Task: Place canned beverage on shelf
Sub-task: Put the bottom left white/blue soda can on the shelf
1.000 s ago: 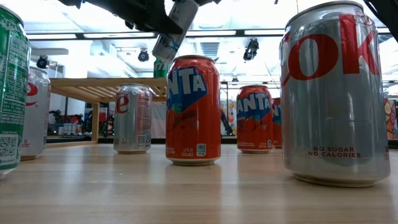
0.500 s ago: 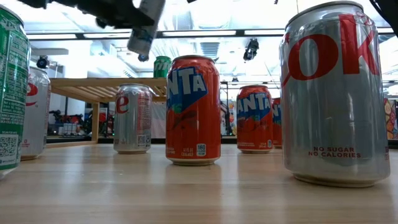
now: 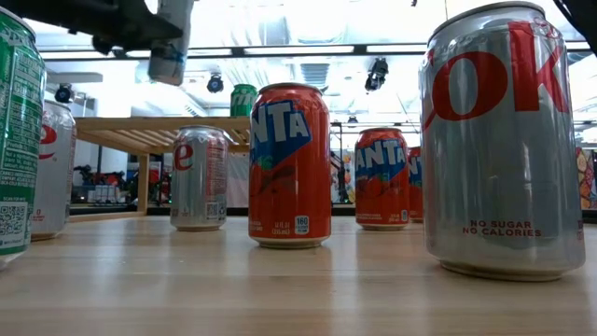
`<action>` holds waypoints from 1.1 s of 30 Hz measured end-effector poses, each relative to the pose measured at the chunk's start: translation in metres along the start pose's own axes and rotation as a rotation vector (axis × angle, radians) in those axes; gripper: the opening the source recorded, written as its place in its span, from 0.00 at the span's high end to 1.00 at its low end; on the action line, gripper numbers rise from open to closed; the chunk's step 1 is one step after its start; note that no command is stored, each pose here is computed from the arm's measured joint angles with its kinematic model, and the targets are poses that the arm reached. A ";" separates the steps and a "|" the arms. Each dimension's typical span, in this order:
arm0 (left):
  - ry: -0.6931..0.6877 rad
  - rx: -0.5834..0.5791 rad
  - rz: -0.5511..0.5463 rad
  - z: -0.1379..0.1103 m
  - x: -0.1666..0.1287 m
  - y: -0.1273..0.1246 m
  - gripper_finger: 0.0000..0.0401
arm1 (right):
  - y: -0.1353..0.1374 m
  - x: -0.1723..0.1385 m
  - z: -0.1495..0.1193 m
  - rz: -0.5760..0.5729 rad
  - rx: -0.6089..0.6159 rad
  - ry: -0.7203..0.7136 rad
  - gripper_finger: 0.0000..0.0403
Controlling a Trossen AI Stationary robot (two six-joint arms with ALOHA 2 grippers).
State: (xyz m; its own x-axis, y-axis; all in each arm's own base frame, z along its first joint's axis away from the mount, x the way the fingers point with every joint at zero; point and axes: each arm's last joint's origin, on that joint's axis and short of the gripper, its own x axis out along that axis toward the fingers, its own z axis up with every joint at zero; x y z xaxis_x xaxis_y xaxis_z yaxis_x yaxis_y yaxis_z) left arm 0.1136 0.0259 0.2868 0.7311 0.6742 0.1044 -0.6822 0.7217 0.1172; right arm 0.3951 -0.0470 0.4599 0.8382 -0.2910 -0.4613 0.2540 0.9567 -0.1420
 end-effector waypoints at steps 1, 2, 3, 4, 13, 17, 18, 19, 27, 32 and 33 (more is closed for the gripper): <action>0.005 -0.002 0.008 -0.001 -0.002 0.002 0.41 | 0.000 0.000 0.001 0.004 0.001 -0.006 0.27; 0.009 -0.005 0.016 -0.003 -0.004 0.004 0.41 | 0.000 0.000 0.001 0.004 0.002 -0.011 0.27; 0.010 -0.009 0.015 -0.004 -0.006 0.005 0.41 | 0.000 0.000 0.001 0.006 0.002 -0.013 0.27; 0.006 -0.016 0.015 -0.006 -0.008 0.006 0.41 | 0.000 0.000 0.001 0.006 0.002 -0.013 0.27; -0.024 -0.060 0.030 -0.020 -0.022 0.014 0.41 | 0.000 0.000 0.001 0.005 0.001 -0.014 0.27; -0.026 -0.072 0.081 -0.027 -0.026 0.018 0.41 | 0.000 0.000 0.002 0.005 0.002 -0.020 0.28; -0.025 -0.072 0.088 -0.027 -0.027 0.019 0.41 | 0.000 0.000 0.002 0.004 0.003 -0.023 0.28; -0.022 -0.071 0.099 -0.028 -0.028 0.020 0.41 | 0.000 0.000 0.002 0.004 0.003 -0.026 0.28; 0.057 -0.018 0.235 -0.036 -0.035 0.027 0.41 | 0.000 0.001 0.003 0.004 0.004 -0.031 0.27; 0.043 -0.041 0.261 -0.036 -0.038 0.031 0.41 | 0.000 0.001 0.003 0.004 0.004 -0.030 0.27; 0.039 -0.051 0.263 -0.035 -0.039 0.031 0.41 | 0.000 0.001 0.003 0.004 0.002 -0.030 0.27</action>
State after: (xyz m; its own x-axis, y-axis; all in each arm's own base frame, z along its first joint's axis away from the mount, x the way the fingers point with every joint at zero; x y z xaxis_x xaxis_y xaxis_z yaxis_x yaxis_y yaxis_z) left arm 0.0634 0.0278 0.2515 0.5287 0.8443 0.0868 -0.8487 0.5272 0.0415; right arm 0.3971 -0.0469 0.4619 0.8531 -0.2870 -0.4357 0.2518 0.9579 -0.1381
